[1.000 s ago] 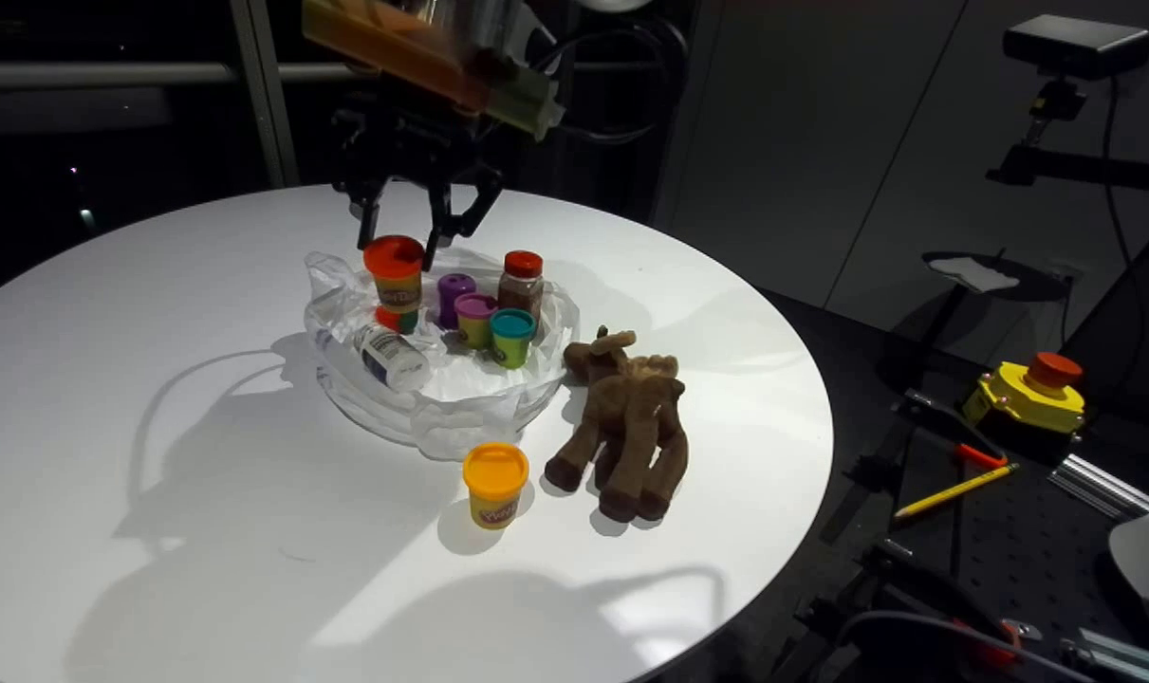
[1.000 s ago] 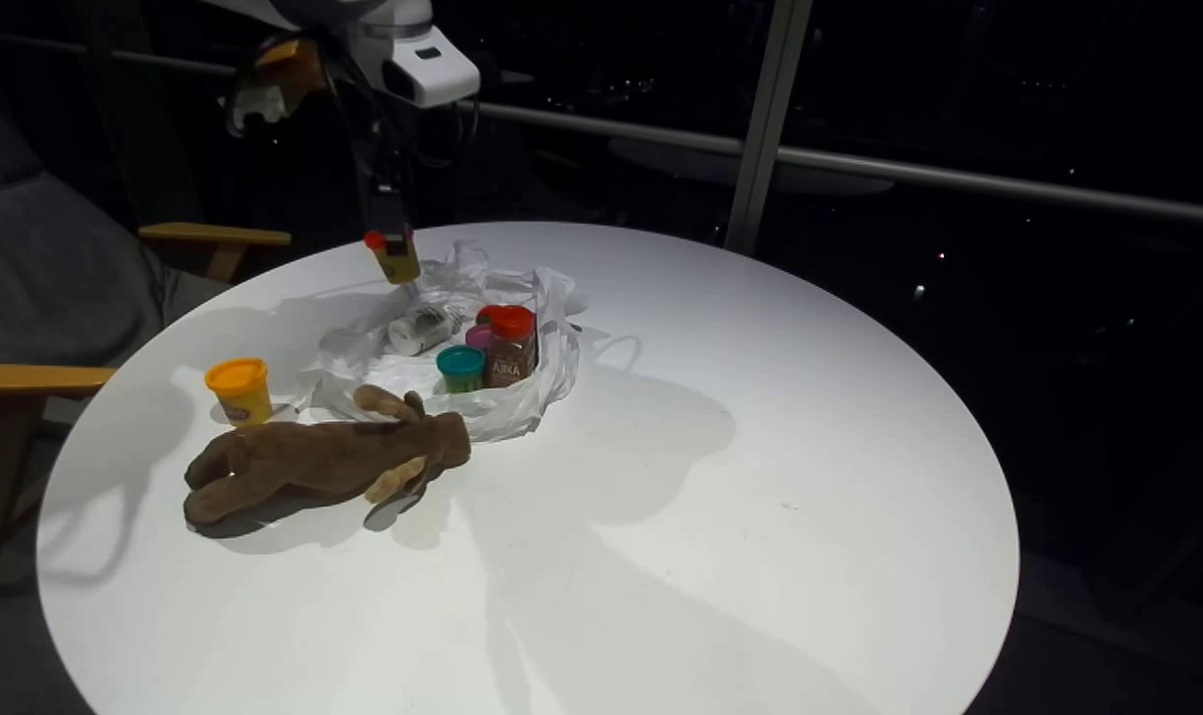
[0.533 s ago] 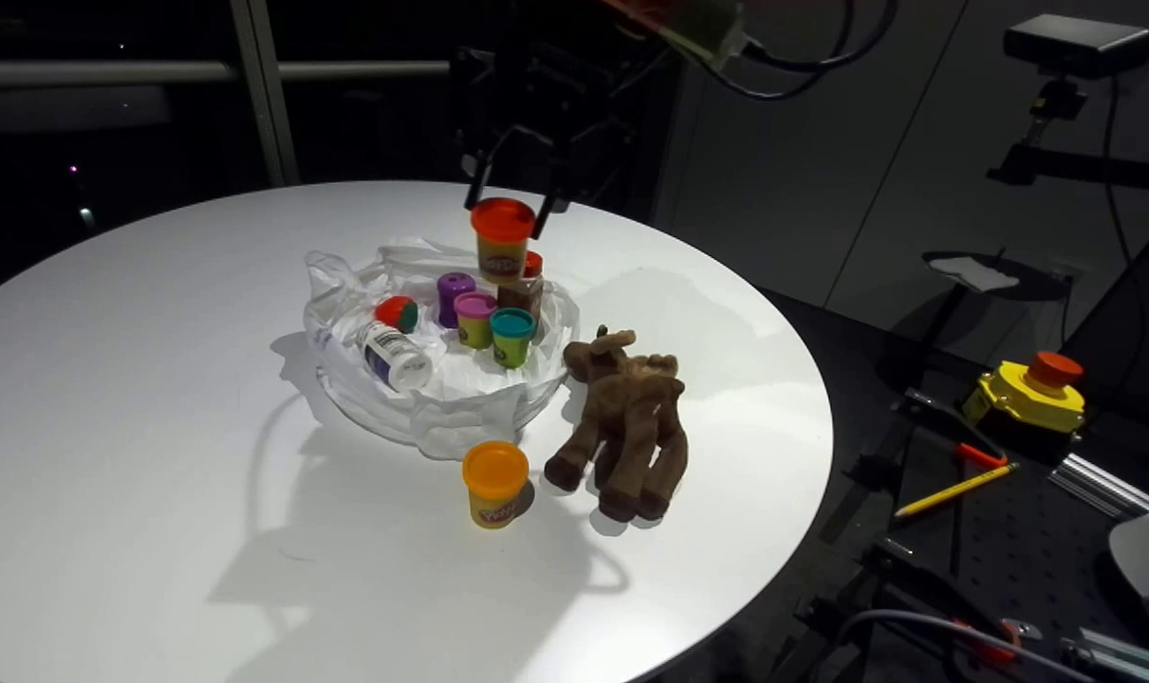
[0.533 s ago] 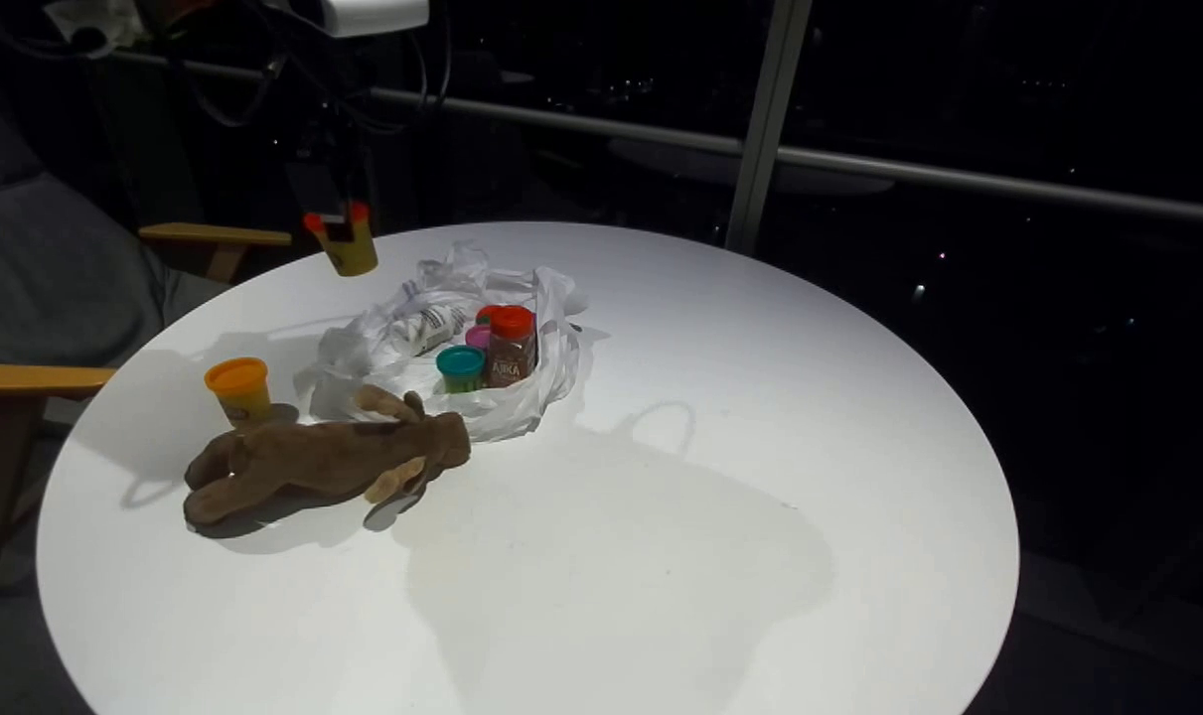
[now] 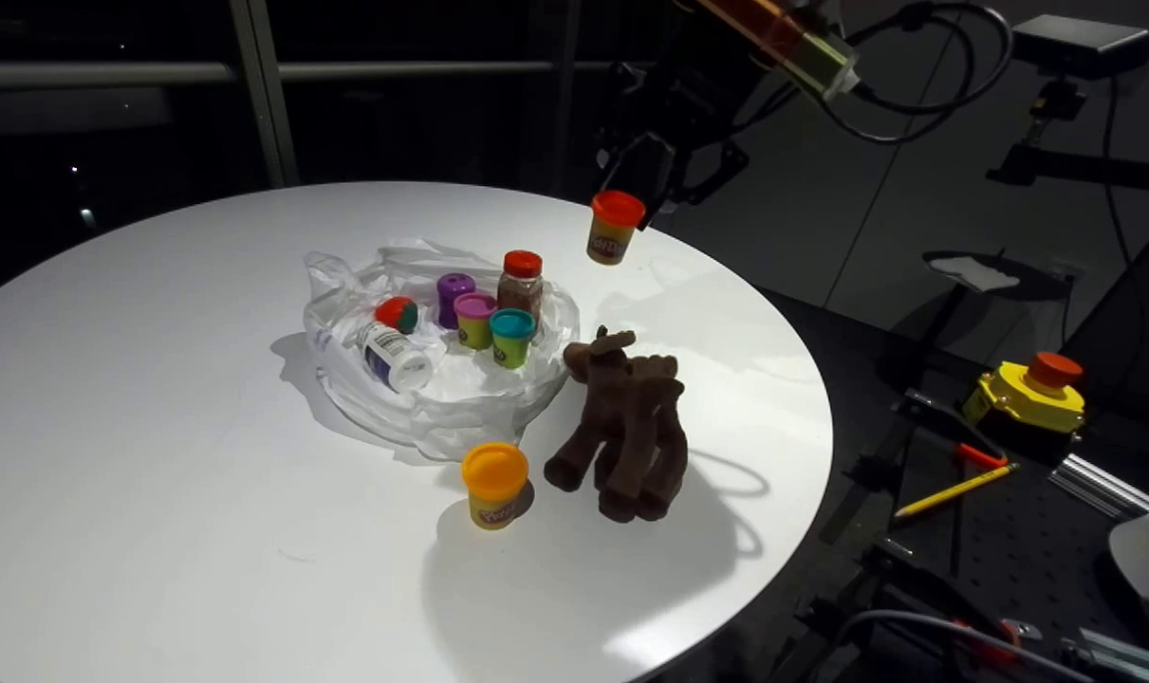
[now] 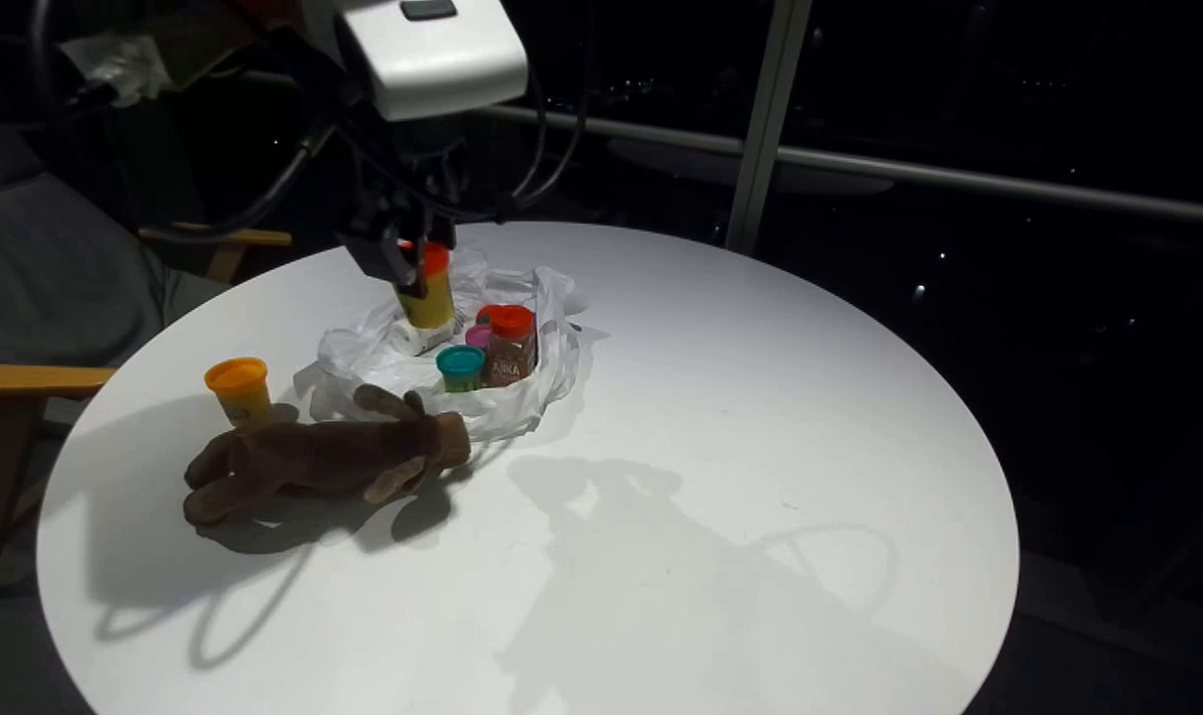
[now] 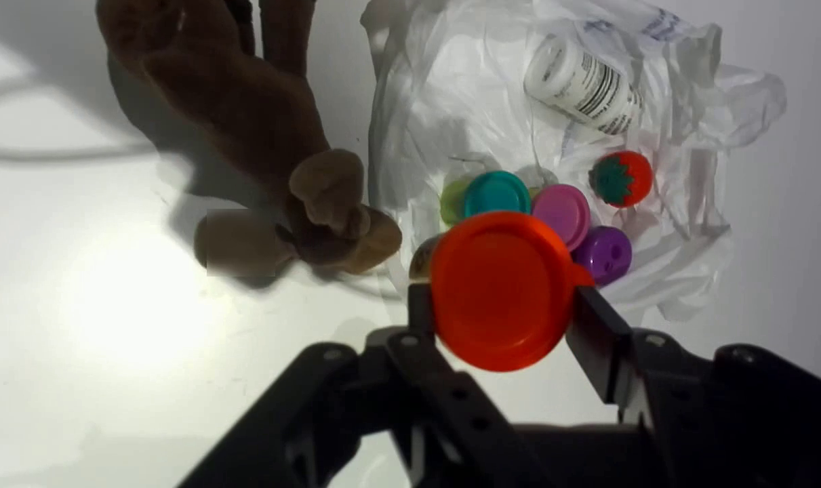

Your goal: Remove all the contents from the white plastic bag and put them on the table

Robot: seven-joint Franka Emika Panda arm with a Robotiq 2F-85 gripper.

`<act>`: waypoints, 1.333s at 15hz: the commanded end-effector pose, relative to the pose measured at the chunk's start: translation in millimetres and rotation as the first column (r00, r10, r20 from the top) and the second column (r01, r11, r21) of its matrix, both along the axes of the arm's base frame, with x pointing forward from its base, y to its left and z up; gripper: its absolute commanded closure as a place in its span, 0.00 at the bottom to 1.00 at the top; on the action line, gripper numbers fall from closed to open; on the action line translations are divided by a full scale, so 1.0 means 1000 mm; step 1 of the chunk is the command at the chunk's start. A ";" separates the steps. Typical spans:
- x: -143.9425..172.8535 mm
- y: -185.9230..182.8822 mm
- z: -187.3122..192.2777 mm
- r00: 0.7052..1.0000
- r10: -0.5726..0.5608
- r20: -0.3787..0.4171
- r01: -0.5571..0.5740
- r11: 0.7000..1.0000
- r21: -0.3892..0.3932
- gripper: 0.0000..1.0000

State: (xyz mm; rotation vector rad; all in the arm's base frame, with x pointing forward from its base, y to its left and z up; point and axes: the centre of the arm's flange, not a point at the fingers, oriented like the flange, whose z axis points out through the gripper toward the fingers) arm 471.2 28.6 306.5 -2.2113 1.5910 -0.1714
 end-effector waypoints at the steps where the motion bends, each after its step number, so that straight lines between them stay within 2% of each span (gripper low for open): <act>1: 0.027 -0.042 -0.035 0.998 -0.044 0.045 0.041 0.997 0.069 0.73; 5: 0.048 -0.071 -0.068 0.997 -0.071 -0.011 0.072 0.994 0.080 0.73; 10: 0.062 -0.089 -0.111 0.990 -0.087 -0.114 0.094 0.994 0.059 0.73; 15: 0.066 -0.100 -0.135 0.978 -0.118 -0.174 0.121 0.993 0.005 0.73; 16: 0.065 -0.101 -0.135 0.976 -0.124 -0.179 0.125 0.992 -0.003 0.23; 18: 0.060 -0.098 -0.120 0.979 -0.120 -0.165 0.120 0.993 -0.013 0.17; 20: 0.056 -0.084 -0.089 0.987 -0.099 -0.125 0.095 0.995 -0.038 0.01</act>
